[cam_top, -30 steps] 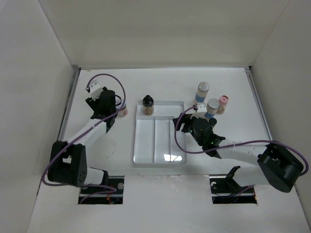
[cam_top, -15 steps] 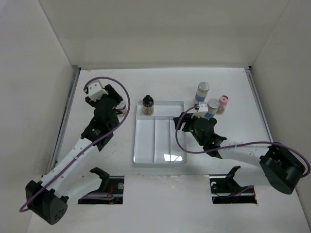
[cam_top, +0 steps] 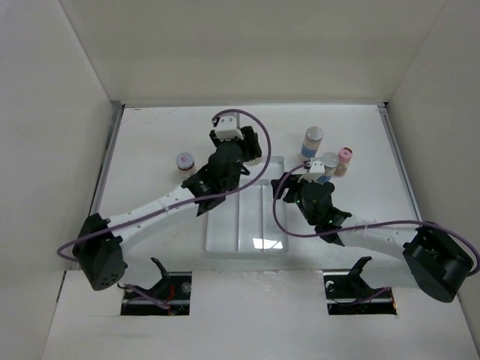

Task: Organize the condiment bottles

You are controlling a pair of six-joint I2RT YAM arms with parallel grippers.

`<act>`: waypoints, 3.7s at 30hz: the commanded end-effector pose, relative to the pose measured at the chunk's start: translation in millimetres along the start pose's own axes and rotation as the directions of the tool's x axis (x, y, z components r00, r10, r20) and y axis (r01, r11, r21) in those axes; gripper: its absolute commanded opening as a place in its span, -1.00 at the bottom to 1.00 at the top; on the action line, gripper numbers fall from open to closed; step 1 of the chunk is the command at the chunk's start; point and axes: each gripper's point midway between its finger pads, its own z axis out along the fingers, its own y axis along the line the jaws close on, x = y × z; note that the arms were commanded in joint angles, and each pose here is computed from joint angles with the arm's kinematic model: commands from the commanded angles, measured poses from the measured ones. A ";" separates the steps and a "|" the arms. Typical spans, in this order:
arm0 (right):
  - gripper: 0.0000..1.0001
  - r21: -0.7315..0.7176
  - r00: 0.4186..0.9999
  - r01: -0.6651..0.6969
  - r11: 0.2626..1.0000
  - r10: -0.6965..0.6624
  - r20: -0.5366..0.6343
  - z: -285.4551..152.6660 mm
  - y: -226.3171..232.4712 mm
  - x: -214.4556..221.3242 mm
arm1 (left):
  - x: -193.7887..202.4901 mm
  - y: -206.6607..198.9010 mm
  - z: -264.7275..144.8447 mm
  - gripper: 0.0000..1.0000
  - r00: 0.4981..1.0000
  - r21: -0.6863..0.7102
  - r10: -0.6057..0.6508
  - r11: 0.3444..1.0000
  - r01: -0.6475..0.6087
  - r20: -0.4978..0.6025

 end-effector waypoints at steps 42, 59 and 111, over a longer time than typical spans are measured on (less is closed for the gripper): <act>0.56 -0.056 0.979 -0.056 0.997 0.065 0.192 -24.7 15.2 -61.8 | 95.0 1.0 61.1 0.96 1.000 0.017 0.024 1.000 -0.024 0.013; -0.20 0.117 0.973 -0.051 0.992 0.023 0.230 -1.0 -1.1 -144.6 | 10.9 18.0 -41.6 -0.29 0.969 0.204 -0.164 0.971 0.125 0.185; -0.03 0.151 0.983 0.136 0.979 -0.152 0.103 75.9 11.1 -170.1 | 79.1 173.3 -63.3 0.87 0.967 -0.107 -0.162 0.977 0.185 0.195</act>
